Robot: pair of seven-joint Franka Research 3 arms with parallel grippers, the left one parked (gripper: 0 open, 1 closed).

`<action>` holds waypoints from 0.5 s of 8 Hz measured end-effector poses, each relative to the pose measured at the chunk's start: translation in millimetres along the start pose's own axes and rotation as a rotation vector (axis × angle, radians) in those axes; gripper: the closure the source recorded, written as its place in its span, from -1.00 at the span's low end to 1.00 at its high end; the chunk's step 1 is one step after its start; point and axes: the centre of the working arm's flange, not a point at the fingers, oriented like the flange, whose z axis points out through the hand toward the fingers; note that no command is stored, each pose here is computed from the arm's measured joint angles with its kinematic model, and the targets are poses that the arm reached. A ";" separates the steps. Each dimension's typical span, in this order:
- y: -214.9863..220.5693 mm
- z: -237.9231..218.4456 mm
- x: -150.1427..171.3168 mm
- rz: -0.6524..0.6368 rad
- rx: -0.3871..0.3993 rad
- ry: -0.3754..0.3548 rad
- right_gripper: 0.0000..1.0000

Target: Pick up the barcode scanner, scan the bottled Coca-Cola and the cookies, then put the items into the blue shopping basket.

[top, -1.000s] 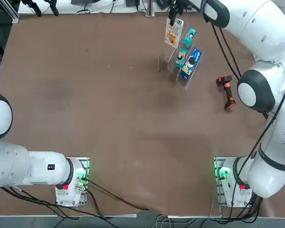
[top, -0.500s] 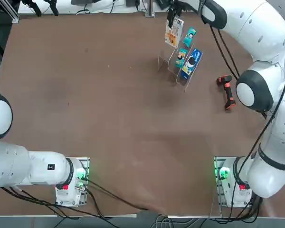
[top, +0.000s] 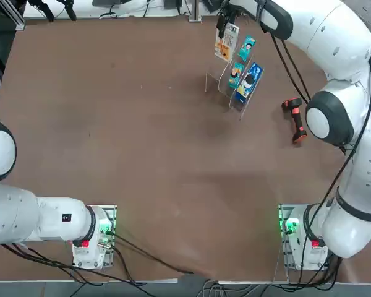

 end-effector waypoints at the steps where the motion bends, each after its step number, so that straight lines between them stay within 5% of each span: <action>1: 1.5 2.3 -0.2 0.001 0.001 -0.003 -0.76; 3: 1.6 4.8 0.1 0.001 0.001 -0.006 0.13; 4: 1.9 4.8 0.0 0.001 0.001 -0.006 0.16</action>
